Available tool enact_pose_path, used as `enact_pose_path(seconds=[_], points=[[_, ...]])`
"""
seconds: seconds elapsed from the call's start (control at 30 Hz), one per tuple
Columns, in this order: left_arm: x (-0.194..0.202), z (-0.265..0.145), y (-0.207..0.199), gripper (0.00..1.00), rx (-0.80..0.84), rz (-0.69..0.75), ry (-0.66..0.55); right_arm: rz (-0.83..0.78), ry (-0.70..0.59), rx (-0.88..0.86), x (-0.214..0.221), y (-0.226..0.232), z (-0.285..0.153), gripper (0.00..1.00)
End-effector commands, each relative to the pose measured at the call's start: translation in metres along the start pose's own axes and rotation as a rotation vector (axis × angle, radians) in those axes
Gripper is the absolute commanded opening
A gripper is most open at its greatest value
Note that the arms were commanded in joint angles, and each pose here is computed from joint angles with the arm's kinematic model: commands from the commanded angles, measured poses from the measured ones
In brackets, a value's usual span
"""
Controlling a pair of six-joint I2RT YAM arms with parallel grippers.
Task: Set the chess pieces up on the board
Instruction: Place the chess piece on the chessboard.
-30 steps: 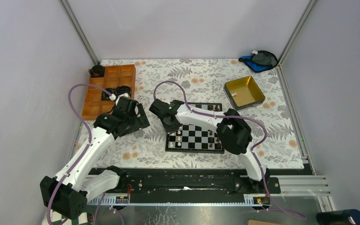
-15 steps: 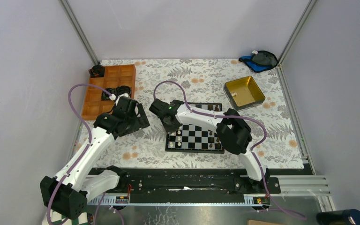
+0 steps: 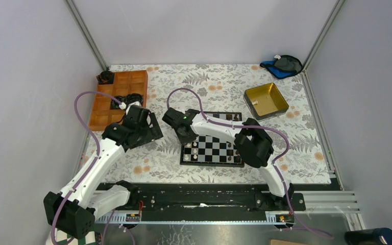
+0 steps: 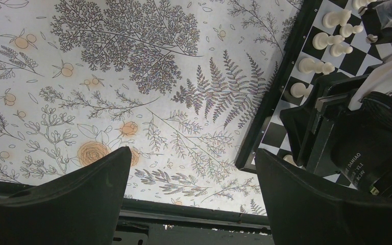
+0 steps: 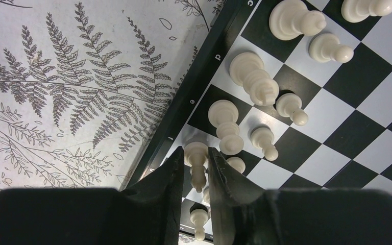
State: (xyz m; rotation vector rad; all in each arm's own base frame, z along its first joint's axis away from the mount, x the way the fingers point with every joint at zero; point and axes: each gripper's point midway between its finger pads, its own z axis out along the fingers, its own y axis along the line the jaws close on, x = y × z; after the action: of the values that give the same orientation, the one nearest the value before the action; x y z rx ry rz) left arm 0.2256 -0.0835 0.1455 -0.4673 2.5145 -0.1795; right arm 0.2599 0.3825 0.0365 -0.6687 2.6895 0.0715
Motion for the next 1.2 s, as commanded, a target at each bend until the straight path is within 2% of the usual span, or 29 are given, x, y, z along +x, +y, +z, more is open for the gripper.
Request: enact_pose_path(seconds=[0.0,1.17], points=[[-0.001,0.002,0.003,0.99,-0.01,0.01,-0.003,-0.001,-0.022,0.014,-0.009,-0.005,-0.002,0.29],[0.0,0.003,0.003,0.99,-0.009,0.011,-0.001,-0.015,-0.09,-0.002,-0.026,-0.002,-0.025,0.31]])
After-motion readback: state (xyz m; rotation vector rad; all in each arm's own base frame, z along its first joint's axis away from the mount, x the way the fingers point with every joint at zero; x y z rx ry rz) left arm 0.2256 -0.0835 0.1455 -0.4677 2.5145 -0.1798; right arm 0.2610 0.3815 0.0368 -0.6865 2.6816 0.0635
